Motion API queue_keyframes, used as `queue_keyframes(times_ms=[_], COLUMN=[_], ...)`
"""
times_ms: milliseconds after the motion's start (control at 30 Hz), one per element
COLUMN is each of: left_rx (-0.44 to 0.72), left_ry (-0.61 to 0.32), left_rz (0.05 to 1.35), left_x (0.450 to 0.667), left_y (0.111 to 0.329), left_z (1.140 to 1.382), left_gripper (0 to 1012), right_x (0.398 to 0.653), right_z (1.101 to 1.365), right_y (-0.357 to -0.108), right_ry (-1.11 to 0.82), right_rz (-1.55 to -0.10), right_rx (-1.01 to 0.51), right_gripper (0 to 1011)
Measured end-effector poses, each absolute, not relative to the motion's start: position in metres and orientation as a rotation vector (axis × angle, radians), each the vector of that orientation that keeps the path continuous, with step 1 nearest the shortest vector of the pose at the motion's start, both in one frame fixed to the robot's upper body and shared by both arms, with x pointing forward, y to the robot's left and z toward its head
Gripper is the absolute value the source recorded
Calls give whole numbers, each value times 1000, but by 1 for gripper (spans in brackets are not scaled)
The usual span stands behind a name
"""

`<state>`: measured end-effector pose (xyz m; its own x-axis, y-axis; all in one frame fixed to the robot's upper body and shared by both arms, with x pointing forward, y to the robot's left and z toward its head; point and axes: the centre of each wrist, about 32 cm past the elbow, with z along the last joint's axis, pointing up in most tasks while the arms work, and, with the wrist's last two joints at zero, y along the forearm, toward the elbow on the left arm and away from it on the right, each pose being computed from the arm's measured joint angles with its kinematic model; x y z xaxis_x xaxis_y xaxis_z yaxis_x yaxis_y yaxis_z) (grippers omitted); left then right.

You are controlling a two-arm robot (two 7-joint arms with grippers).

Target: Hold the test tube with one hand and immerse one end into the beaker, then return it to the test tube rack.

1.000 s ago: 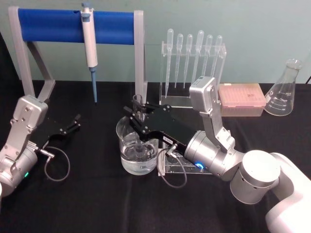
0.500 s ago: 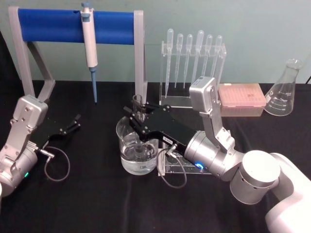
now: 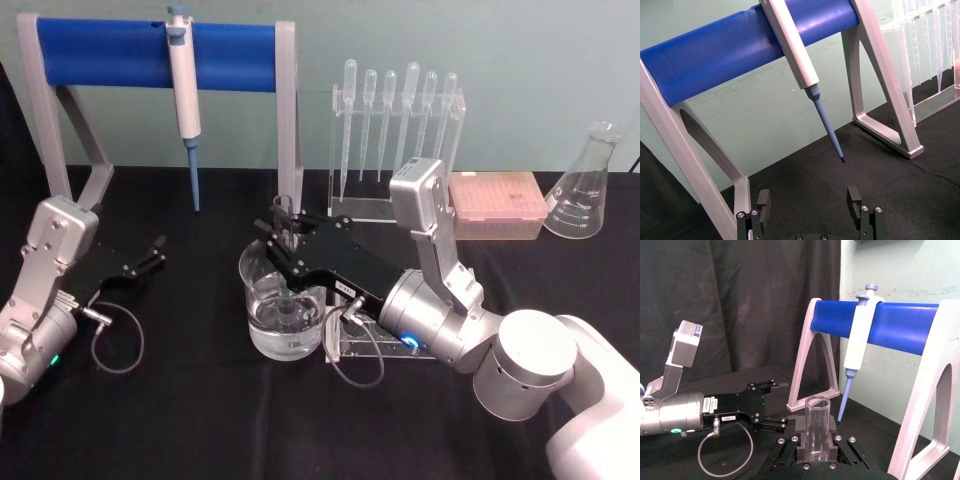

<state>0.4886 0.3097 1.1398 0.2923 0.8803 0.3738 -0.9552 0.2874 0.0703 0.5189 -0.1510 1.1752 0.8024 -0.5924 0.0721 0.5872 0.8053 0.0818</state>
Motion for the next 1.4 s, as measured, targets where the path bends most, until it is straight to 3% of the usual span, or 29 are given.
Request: queue_keyframes(times_ms=[1400], left_rx=[305], left_ry=[-285], left_rz=[1248], left_x=[489], left_y=[310], left_z=[1140], left_gripper=[1000], right_x=[519], right_z=[1175], right_y=[-151], right_ry=[-96], right_rz=[-632], right_rx=[56], right_gripper=[224])
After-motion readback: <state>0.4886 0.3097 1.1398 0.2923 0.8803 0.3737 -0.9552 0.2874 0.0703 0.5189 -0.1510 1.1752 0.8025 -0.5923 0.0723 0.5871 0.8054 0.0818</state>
